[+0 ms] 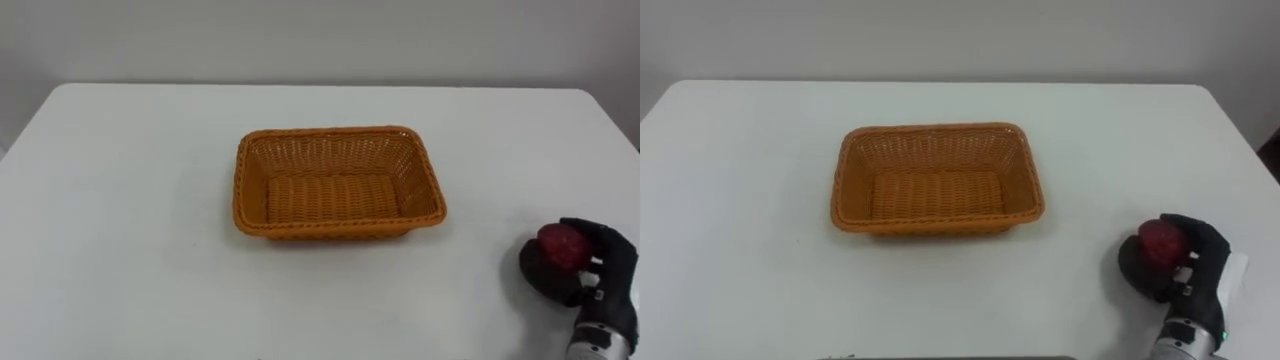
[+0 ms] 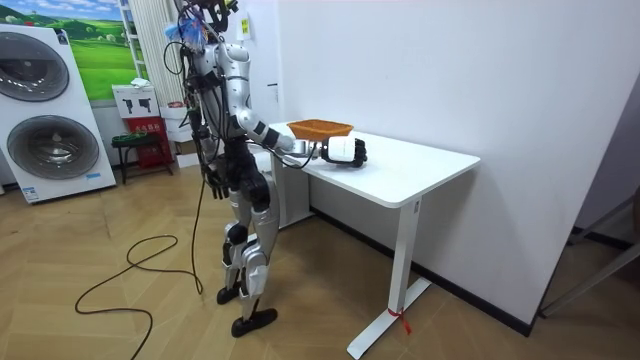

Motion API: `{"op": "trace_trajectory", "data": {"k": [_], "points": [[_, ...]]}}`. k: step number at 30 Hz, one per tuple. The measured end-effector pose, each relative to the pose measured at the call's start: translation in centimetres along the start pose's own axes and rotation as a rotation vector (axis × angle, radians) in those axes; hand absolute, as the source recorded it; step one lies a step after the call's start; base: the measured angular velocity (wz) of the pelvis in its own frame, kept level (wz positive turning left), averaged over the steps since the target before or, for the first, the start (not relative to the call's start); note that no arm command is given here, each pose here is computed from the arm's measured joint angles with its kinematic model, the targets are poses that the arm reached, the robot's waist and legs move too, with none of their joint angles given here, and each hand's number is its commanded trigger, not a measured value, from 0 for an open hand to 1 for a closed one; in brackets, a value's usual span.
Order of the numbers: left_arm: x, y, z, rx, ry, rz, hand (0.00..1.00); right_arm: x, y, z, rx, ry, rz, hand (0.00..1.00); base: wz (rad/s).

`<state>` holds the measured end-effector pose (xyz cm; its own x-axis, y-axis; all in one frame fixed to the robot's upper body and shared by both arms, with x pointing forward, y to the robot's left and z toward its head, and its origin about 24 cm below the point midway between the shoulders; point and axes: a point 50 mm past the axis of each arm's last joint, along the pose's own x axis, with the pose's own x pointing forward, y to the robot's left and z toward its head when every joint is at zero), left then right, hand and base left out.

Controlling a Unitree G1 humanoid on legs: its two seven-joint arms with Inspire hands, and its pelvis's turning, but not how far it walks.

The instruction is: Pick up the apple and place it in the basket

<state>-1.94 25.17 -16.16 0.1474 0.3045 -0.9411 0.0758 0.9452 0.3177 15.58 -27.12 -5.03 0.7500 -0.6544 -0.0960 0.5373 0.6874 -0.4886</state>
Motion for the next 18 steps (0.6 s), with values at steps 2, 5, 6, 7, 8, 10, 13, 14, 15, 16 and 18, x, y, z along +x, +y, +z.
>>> {"op": "trace_trajectory", "data": {"k": [2, 5, 6, 7, 8, 10, 13, 14, 15, 16, 18], "points": [[0.0, 0.0, 0.0, 0.000, 0.005, 0.000, 0.00, 0.0, 0.0, -0.1, -0.001, 0.002, -0.006, 1.00, 0.00], [0.0, 0.0, 0.0, 0.000, 0.005, 0.001, 0.00, 0.0, -0.2, 0.2, 0.002, -0.002, -0.017, 1.00, 0.00], [0.0, 0.0, 0.0, 0.000, 0.005, 0.001, 0.00, 0.0, -0.2, 0.4, 0.005, -0.004, -0.018, 1.00, 0.00], [0.0, 0.0, 0.0, 0.000, 0.005, 0.002, 0.00, -0.1, -0.1, 0.7, 0.008, -0.008, -0.007, 1.00, 0.00], [0.1, 0.0, 0.1, 0.001, 0.004, 0.002, 0.00, -0.2, 0.0, 0.9, 0.010, -0.013, 0.004, 1.00, 0.00], [0.1, 0.1, 0.2, 0.001, 0.003, 0.001, 0.00, -0.3, 0.3, 1.3, 0.025, -0.016, 0.014, 1.00, -0.05], [0.1, 0.2, 0.3, 0.002, 0.002, -0.006, 0.00, -0.3, 0.7, 2.8, 0.064, -0.059, 0.027, 1.00, -0.02], [0.1, 0.2, 0.2, 0.002, 0.003, -0.013, 0.00, -0.2, 0.7, 3.6, 0.086, -0.088, 0.024, 1.00, 0.00], [0.1, 0.2, 0.2, 0.002, 0.004, -0.015, 0.00, -0.1, 0.7, 4.1, 0.097, -0.103, 0.023, 1.00, 0.00], [0.1, 0.2, 0.2, 0.002, 0.006, -0.015, 0.00, -0.1, 0.6, 4.8, 0.117, -0.129, 0.021, 1.00, 0.00], [0.1, 0.2, 0.1, 0.002, 0.008, -0.016, 0.00, 0.0, 0.7, 5.6, 0.139, -0.156, 0.019, 1.00, 0.00]]}}
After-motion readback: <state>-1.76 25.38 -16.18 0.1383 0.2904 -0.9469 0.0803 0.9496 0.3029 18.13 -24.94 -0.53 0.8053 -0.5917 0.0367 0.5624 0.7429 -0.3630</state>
